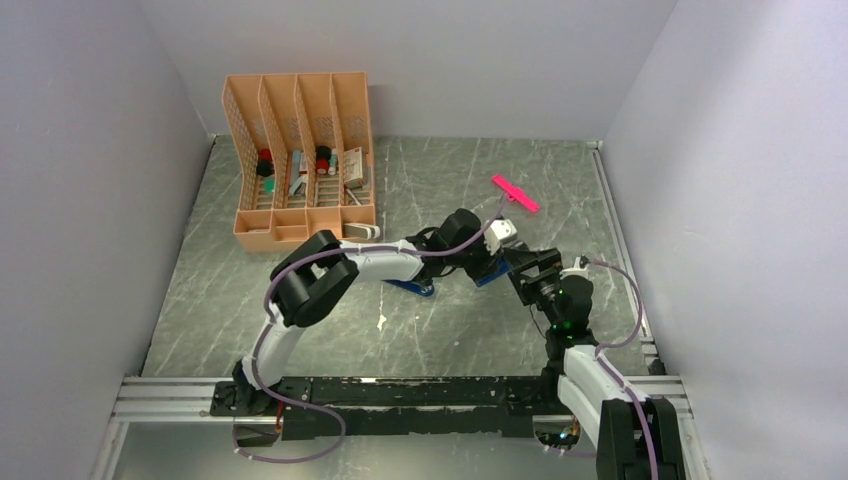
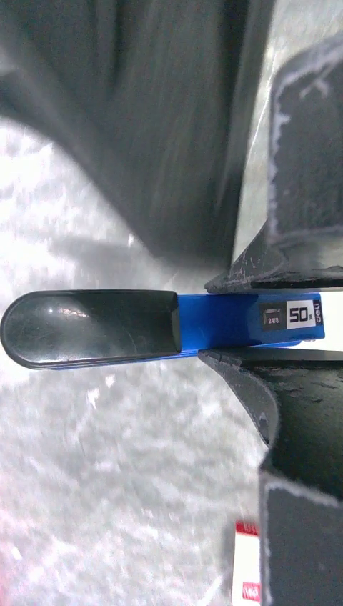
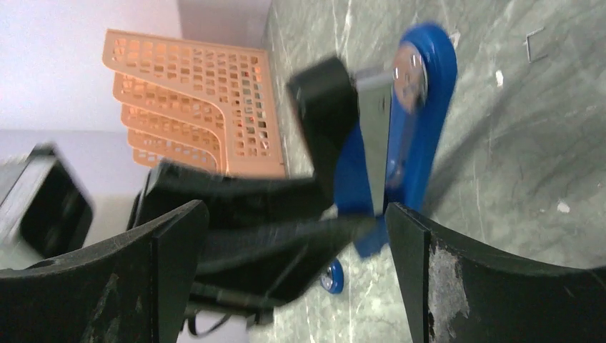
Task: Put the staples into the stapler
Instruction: Move the staple to the center of the board.
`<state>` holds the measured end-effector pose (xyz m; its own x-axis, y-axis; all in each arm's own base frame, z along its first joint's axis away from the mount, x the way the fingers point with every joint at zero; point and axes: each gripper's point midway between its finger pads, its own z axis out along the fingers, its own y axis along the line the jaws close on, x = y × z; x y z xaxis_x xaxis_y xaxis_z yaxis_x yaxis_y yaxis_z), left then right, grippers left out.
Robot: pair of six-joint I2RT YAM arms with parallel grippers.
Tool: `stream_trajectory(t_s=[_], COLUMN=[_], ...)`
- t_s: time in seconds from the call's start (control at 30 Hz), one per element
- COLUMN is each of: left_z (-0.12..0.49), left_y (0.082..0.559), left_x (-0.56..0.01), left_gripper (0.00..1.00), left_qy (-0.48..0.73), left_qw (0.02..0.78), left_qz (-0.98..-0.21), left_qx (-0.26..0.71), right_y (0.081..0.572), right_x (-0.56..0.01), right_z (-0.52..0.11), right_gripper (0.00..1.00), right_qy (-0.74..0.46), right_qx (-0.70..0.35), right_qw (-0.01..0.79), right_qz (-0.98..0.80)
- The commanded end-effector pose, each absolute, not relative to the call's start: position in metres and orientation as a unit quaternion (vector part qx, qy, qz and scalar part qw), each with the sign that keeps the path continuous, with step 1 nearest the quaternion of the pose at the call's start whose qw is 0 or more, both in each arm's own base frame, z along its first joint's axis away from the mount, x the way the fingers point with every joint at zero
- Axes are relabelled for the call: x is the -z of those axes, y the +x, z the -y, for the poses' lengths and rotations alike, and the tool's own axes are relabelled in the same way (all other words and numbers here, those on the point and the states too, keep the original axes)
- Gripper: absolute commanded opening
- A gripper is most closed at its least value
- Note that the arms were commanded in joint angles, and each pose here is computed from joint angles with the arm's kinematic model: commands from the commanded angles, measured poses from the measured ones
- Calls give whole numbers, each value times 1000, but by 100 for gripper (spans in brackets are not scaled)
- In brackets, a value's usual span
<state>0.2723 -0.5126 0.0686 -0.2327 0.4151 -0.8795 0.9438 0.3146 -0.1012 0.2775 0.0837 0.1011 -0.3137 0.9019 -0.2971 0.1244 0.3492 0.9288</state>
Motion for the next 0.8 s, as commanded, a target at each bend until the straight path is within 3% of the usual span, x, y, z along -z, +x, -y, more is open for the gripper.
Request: stream_trajectory(t_s=[0.0,0.2,0.27,0.43,0.53,0.63,0.77], left_z=[510,512,510,501,495,480,423], left_y=[322,332,332,326,320,309,287], left_x=[-76,-72,-76,-109,-134,-162,-194], left_gripper=[7,9,16,49,60,66,67], left_qy=[447,449,450,461,475,489,520], left_qw=[431,430,435,460,476,493,511], left_qz=[-723,-728,-726,-701,-680,-659,-628], left_qx=[304,289,285,290,292,290,274], right_y=[248,247,249,258,263,266,269], right_x=[-52,-46,-48,-60,-64,-69,-85], right_z=[-89,-85,-83,-81,-79,-79,-87], right_gripper=[100,100,100,100,100,100,100], right_qy=[389,391,394,378,365,348,282], right_qx=[-411,-389,-388,-384,-372,-367,-378], right_qw=[395,389,395,416,427,437,464], right_qz=[-724,-738,-733,-733,-739,-744,-750])
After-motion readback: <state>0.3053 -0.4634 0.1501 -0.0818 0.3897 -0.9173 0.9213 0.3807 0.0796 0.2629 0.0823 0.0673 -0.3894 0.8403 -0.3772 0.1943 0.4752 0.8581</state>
